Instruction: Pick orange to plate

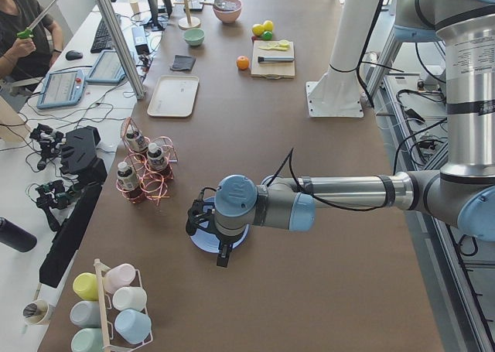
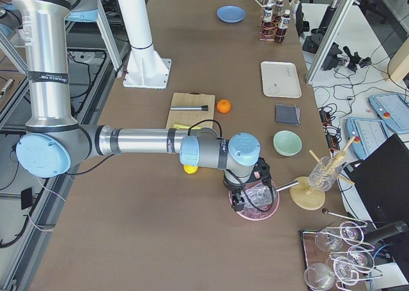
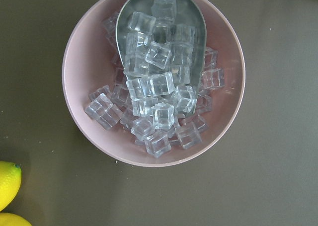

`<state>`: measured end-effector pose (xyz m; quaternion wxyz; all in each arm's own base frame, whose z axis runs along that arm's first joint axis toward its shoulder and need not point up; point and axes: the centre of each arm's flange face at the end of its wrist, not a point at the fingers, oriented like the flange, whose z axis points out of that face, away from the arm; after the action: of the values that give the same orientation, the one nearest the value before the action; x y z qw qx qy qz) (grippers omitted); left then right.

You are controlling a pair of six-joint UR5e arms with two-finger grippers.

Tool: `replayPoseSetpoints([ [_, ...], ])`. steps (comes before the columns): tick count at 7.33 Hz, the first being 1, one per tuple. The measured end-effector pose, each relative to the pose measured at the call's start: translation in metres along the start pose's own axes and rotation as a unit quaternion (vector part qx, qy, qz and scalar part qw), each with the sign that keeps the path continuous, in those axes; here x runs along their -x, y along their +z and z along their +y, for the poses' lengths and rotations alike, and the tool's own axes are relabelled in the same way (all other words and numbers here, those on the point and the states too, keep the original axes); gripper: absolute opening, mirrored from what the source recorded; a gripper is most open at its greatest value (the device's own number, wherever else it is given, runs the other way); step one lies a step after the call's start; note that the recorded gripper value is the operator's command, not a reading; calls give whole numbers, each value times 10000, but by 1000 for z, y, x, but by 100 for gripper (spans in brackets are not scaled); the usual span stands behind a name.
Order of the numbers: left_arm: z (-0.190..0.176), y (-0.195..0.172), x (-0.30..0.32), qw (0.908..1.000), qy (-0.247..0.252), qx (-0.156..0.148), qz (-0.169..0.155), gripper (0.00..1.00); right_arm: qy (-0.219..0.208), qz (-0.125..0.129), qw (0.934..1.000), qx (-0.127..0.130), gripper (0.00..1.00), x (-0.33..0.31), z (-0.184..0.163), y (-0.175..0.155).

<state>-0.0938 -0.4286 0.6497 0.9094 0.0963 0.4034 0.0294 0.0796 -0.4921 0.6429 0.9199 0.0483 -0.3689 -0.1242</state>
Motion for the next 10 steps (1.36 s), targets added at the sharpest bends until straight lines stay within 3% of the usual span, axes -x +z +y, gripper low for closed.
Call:
replayPoseSetpoints([
  [10, 12, -2, 3, 10000, -63, -10, -56, 98, 21, -12, 10000, 38, 100, -2, 6, 4],
])
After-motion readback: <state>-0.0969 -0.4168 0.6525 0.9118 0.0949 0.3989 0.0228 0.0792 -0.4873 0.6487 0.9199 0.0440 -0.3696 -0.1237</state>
